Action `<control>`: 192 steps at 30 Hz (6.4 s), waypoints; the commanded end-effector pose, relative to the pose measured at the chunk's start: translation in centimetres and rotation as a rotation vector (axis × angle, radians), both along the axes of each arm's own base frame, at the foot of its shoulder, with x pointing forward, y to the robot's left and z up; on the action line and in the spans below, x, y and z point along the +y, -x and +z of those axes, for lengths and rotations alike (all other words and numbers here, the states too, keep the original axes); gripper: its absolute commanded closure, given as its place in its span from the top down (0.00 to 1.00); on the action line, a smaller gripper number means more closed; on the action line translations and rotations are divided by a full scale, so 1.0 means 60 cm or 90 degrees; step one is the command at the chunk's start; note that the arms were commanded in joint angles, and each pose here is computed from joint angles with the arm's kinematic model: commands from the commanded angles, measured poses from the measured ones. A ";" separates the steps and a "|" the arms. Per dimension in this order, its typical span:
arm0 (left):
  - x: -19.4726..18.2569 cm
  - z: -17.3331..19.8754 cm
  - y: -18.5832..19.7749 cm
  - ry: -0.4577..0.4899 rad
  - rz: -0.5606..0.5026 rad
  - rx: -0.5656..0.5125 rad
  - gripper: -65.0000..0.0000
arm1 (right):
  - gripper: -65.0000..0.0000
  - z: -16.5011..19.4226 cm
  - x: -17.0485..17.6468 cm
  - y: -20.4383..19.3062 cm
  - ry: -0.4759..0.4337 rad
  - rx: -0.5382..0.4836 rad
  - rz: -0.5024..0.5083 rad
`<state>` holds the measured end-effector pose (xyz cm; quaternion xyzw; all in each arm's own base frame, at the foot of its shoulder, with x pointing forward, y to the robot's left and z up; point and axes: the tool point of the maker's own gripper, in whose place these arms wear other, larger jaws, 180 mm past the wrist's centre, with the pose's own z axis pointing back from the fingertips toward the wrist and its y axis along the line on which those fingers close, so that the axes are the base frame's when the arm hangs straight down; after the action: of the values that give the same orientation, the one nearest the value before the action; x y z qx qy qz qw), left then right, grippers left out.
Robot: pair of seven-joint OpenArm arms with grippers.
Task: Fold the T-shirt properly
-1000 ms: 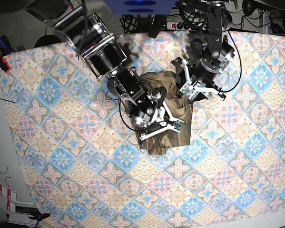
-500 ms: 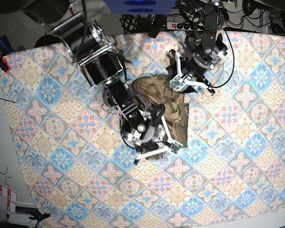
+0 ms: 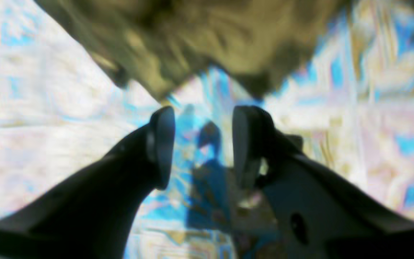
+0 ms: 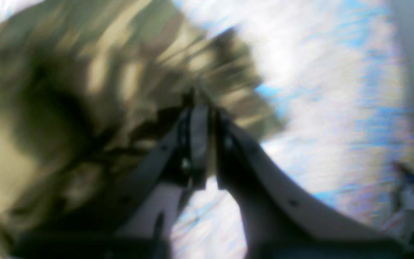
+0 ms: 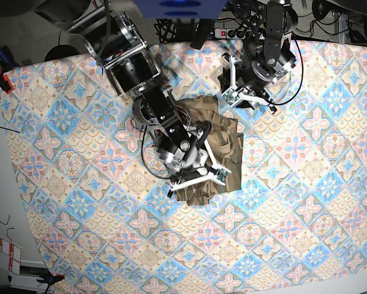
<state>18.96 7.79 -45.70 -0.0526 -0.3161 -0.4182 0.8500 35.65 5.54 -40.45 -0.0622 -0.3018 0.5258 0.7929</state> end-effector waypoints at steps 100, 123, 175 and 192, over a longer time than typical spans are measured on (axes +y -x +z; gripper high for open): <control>0.290 0.252 0.007 0.252 0.389 -0.580 0.44 | 0.07 -0.070 -0.291 0.333 -0.152 0.105 -0.732; 0.251 0.089 0.187 0.215 0.448 -0.305 0.09 | 0.06 -0.109 -0.336 0.469 -0.161 0.143 -0.814; 0.164 -0.257 0.320 0.213 0.435 0.242 0.10 | 0.06 -0.416 -0.279 0.665 -0.153 0.322 -0.851; 0.293 -0.307 0.215 -0.162 0.381 0.169 0.10 | 0.06 -0.415 -0.416 0.645 -0.036 0.208 -0.988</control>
<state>5.91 24.78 -64.29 0.0897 -0.1454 -0.1763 0.9694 -2.45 -19.44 -65.38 -0.1565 -0.0694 -0.1828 0.9681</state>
